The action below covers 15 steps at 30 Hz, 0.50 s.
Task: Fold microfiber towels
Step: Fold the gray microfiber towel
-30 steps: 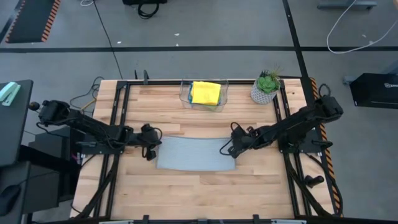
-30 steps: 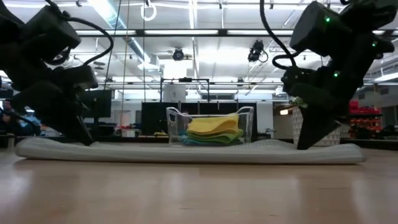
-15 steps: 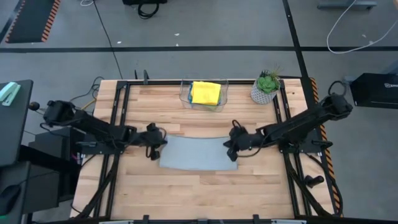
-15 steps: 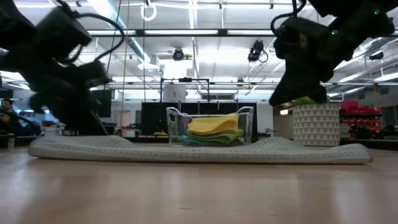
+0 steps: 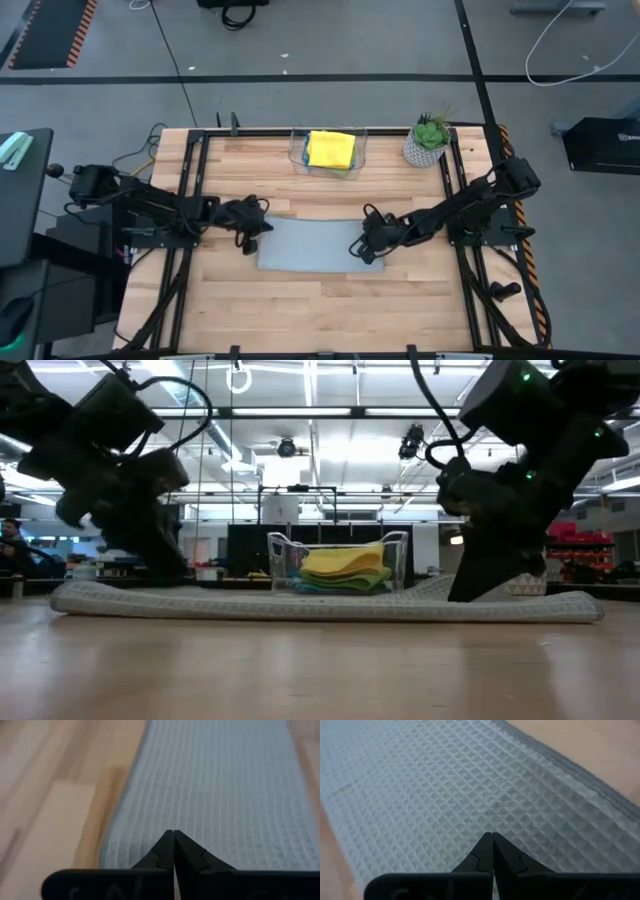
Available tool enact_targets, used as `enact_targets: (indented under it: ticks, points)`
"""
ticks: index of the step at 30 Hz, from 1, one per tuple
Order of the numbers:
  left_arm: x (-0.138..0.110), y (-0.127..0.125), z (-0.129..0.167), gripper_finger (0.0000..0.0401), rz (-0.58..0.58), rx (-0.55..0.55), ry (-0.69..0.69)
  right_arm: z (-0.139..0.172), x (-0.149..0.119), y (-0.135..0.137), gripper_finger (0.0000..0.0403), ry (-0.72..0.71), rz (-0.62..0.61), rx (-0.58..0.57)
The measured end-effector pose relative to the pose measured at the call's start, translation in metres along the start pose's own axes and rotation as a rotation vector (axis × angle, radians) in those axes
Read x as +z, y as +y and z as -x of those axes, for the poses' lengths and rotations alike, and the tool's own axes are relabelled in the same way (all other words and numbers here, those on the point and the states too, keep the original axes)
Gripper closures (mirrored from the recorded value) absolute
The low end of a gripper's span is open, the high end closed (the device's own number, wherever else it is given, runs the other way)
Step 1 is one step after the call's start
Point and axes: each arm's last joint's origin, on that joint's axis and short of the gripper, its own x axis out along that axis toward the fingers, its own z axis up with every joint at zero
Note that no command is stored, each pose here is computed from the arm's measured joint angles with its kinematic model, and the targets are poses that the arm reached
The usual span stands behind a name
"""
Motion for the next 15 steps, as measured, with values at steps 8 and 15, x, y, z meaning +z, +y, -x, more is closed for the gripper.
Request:
enact_targets:
  ticks: [8, 15]
  points:
    - [0.006, 0.003, -0.006, 0.0391, 0.038, 0.019, -0.062, 0.007, 0.02, -0.023, 0.0397, 0.025, 0.041, -0.106]
    - [0.007, 0.008, -0.013, 0.0393, -0.009, 0.088, -0.09, 0.017, 0.049, -0.041, 0.0398, -0.005, 0.163, -0.119]
